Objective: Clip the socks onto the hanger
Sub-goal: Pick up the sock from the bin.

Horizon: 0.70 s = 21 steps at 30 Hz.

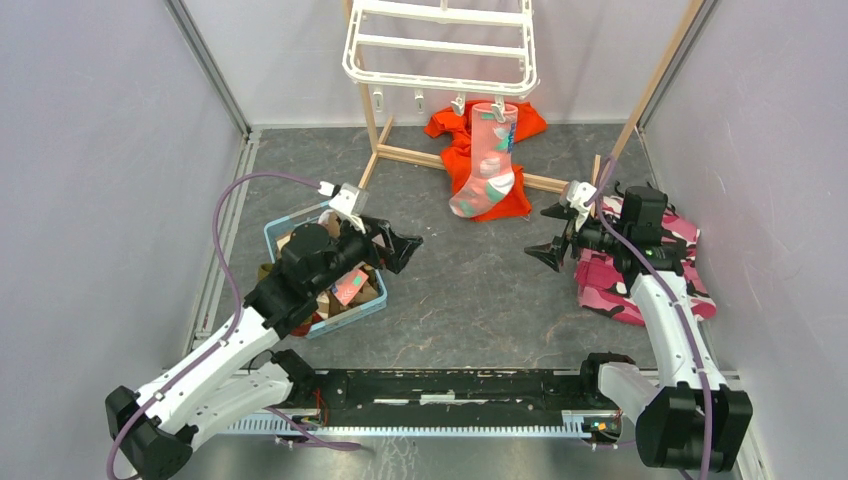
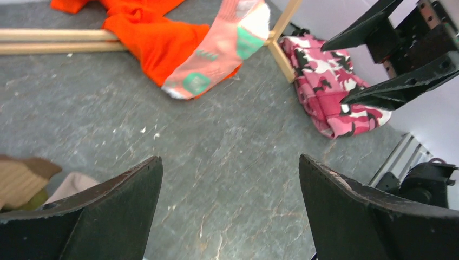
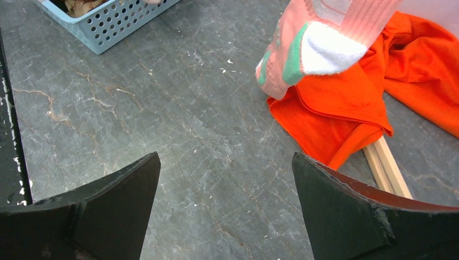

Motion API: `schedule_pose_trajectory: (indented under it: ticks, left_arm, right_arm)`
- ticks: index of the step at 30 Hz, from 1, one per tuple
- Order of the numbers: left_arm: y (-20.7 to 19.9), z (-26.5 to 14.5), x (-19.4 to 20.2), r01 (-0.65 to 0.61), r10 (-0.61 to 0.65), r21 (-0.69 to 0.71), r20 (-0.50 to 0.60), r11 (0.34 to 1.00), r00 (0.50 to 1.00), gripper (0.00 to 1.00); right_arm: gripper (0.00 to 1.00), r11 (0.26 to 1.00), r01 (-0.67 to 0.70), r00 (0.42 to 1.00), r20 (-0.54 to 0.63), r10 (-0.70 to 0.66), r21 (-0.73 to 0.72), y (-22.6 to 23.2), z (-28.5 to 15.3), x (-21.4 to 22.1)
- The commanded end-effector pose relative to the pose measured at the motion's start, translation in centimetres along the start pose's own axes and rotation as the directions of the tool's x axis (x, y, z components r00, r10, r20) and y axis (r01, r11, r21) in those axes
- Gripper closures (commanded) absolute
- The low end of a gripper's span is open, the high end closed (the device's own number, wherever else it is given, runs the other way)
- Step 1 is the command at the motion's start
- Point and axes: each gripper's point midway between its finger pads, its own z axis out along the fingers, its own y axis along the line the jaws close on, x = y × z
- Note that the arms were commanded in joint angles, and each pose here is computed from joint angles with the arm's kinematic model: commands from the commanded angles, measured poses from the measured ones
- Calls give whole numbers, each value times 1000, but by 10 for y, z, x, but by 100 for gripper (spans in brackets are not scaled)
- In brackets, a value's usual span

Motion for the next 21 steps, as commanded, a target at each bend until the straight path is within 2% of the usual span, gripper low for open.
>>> schedule_pose_trajectory:
  ticks: [1, 6, 8, 11, 13, 16, 18, 21]
  left_arm:
    - [27, -15, 26, -6, -9, -138, -109, 990, 994, 0]
    - [45, -26, 18, -86, 30, -265, -208, 960, 978, 11]
    - [46, -27, 20, -65, -7, -289, -241, 955, 970, 16]
    - [43, -26, 42, -15, -86, -295, -324, 955, 942, 23]
    - [43, -28, 58, 12, -134, -312, -374, 950, 918, 32]
    - [42, -36, 81, 70, -234, -359, -437, 931, 869, 48]
    - [38, -43, 97, 102, -303, -392, -493, 914, 816, 57]
    - [37, -58, 120, 85, -358, -445, -576, 892, 735, 61]
  right_arm:
    - [2, 999, 30, 999, 12, -29, -38, -1, 2, -1]
    - [2, 997, 14, 1000, 3, -14, -75, 4, 3, 1]
    - [2, 997, 21, 1000, 3, -20, -71, 4, 2, 1]
    - [2, 998, 26, 1000, -3, -26, -64, 2, 2, 1]
    - [2, 998, 24, 1000, -5, -24, -64, 3, 2, 2]
    - [2, 998, 19, 1000, -8, -19, -66, 2, 2, 3]
    - [2, 997, 14, 1000, -10, -14, -71, 3, 3, 5]
    - [2, 997, 13, 1000, -10, -13, -74, 3, 3, 4]
